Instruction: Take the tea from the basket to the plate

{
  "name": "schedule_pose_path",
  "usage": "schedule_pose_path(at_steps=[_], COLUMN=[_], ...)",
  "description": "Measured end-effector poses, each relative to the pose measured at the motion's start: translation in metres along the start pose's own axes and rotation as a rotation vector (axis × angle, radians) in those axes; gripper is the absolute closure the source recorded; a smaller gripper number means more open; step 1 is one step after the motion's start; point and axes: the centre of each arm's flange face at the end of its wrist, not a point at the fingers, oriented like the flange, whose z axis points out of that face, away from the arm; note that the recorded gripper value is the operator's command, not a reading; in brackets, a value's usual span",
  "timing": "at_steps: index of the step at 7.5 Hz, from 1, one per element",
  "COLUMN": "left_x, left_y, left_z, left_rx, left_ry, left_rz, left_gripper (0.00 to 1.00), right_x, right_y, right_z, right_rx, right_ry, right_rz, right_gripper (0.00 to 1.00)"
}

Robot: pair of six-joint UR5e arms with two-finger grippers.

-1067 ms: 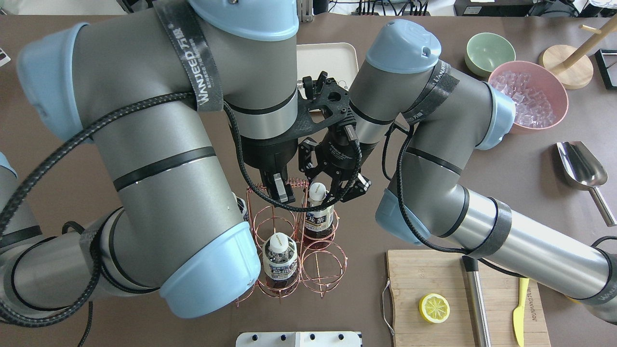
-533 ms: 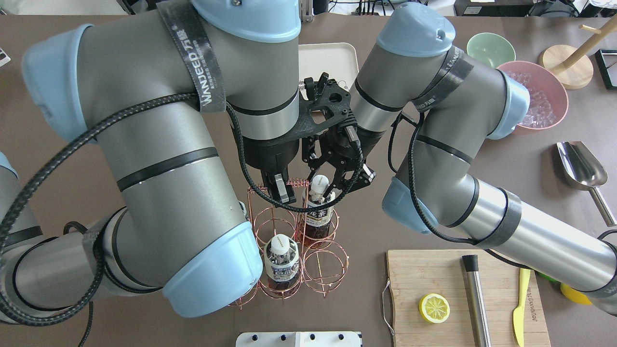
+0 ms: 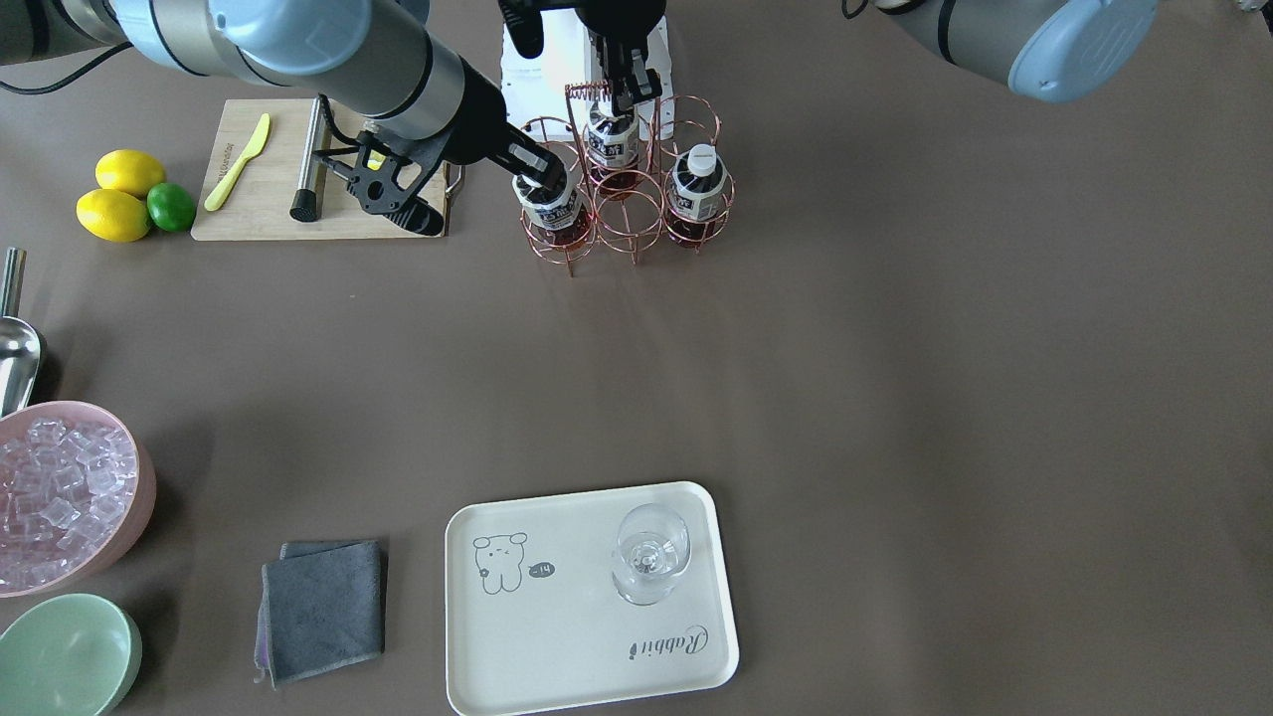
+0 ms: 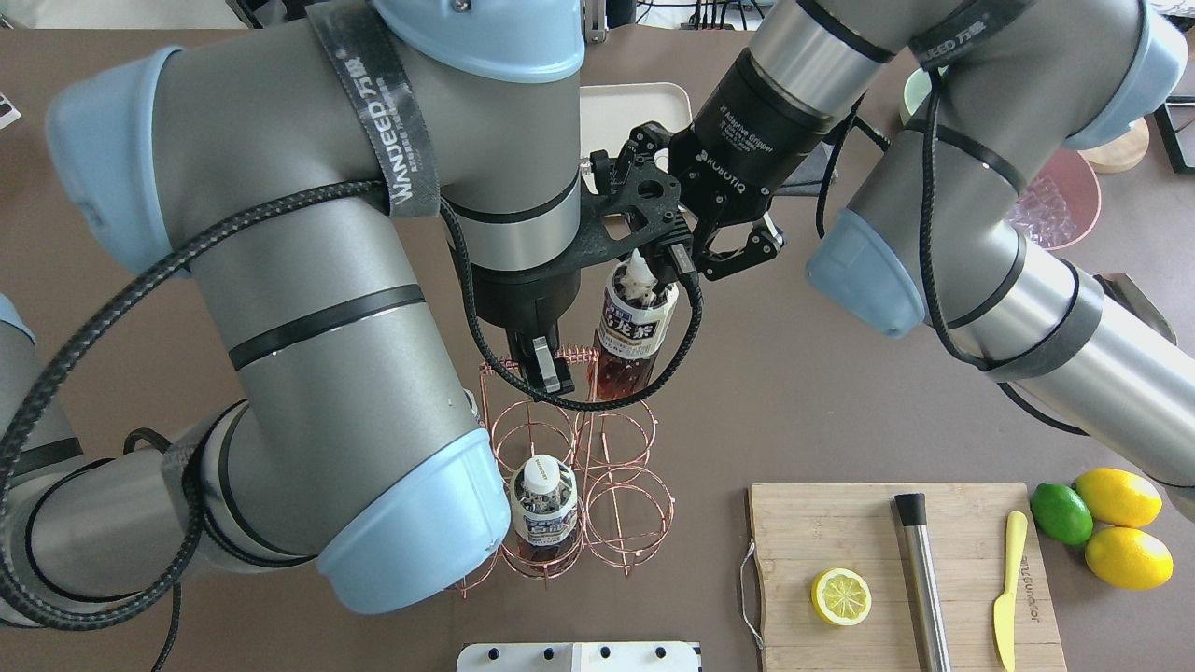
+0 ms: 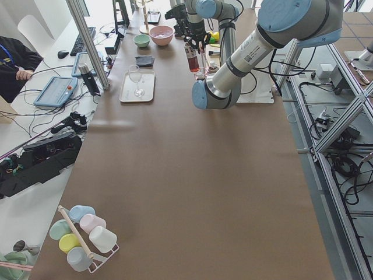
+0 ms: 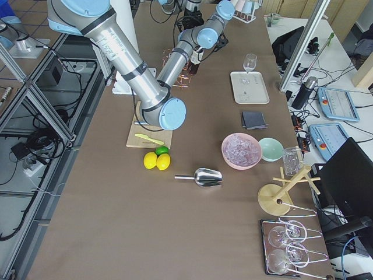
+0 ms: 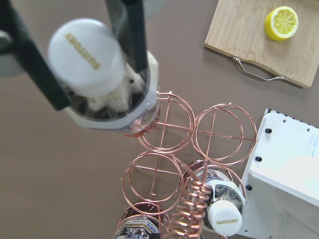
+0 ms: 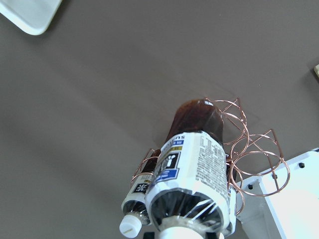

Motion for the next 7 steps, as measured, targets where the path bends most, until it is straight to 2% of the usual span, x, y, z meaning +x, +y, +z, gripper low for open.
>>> schedule_pose_path(at_steps=[2,3,5,7], left_x=[0.000,0.000,0.001,0.000], left_y=[0.000,0.000,0.000,0.000], left_z=[0.000,-0.001,-0.004,-0.009], left_rx=[0.001,0.001,0.005,0.013], left_ry=[0.000,0.000,-0.003,-0.008], left_rz=[0.002,0.002,0.003,0.003], left_gripper=[1.00,1.00,1.00,1.00], right_x=[-0.015,-0.029,-0.068,-0.087], right_y=[0.003,-0.006,-0.061,-0.131], right_z=[-0.045,-0.062,-0.085,-0.090], right_rx=[-0.015,-0.001,0.044,0.074], right_ry=[-0.047,-0.066,-0.078,-0.053], right_rz=[0.012,0.027,0.052,0.048], right_gripper=[1.00,1.00,1.00,1.00])
